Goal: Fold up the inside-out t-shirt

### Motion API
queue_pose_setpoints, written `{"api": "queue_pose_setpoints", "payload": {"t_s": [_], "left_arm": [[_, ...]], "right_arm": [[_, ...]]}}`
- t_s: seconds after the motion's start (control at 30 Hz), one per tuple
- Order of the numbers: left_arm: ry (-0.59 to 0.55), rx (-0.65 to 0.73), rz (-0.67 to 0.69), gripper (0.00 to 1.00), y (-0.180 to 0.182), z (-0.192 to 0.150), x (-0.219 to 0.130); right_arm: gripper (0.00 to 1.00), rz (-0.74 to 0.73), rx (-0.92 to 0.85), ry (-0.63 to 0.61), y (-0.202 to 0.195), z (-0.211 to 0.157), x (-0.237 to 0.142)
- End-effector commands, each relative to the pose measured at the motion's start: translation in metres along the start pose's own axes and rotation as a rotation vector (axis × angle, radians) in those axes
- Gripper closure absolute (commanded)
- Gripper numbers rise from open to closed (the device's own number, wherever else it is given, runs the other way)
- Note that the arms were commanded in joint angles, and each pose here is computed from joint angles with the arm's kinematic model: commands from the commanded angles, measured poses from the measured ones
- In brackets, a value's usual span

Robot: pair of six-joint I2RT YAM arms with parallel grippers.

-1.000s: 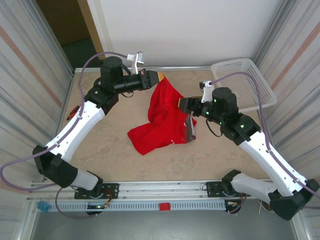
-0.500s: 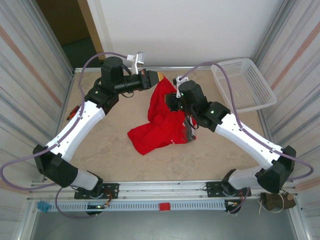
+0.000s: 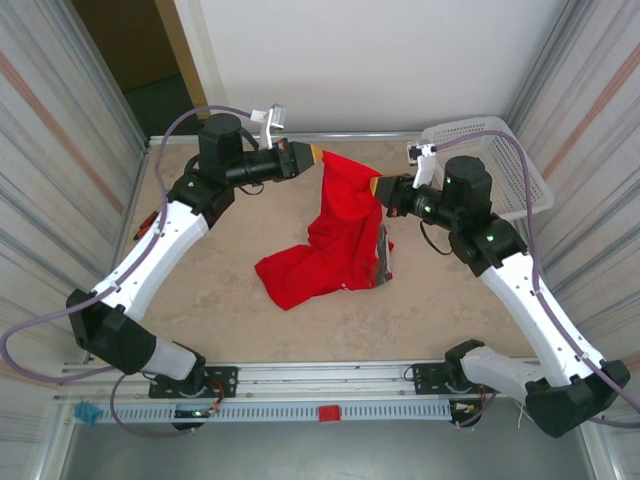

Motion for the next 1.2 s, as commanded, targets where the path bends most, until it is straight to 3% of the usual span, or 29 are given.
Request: {"api": "queue_pose_setpoints", "payload": {"t_s": [0.0, 0.03, 0.1, 0.13, 0.23, 0.5, 0.73, 1.1, 1.17], "left_arm": [[-0.044, 0.018, -0.057, 1.0, 0.001, 0.012, -0.006], [-0.044, 0.019, -0.046, 0.97, 0.003, 0.011, -0.008], [-0.058, 0.048, 0.035, 0.65, 0.008, 0.007, -0.015], [-0.059, 0.058, 0.073, 0.57, 0.011, 0.003, -0.018], [-0.065, 0.07, 0.143, 0.45, 0.012, -0.011, -0.026], [-0.109, 0.2, 0.227, 0.46, -0.029, -0.059, -0.032], [-0.104, 0.458, 0.329, 0.45, -0.074, -0.112, -0.014], [-0.028, 0.583, 0.616, 0.41, -0.049, -0.118, 0.033], [0.018, 0.59, 0.71, 0.48, -0.033, -0.118, 0.038]], "right_arm": [[1.0, 0.139, -0.027, 0.049, 0.013, -0.001, -0.002], [1.0, 0.137, -0.019, 0.051, 0.012, 0.0, -0.001], [1.0, 0.133, -0.006, 0.051, 0.01, 0.001, 0.002], [1.0, 0.133, 0.0, 0.052, 0.009, 0.001, 0.004], [1.0, 0.125, 0.013, 0.047, 0.007, 0.002, 0.006], [1.0, 0.097, 0.036, 0.033, 0.002, 0.003, 0.009], [1.0, 0.055, 0.062, 0.027, -0.005, 0.004, 0.014], [1.0, 0.06, 0.072, 0.036, -0.002, 0.0, 0.018], [1.0, 0.063, 0.069, 0.039, -0.001, -0.001, 0.018]]}}
Point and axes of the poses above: each hand's point on the last joint's axis, 136 mm out from that joint toward the fingers, its own x axis out along the fingers, its own y axis along the line the jaws close on, z = x × y, the point moved 6 cm from there along -x, back along the fingers, and after that the axes turned 12 degrees about x, right-handed, at the moved point
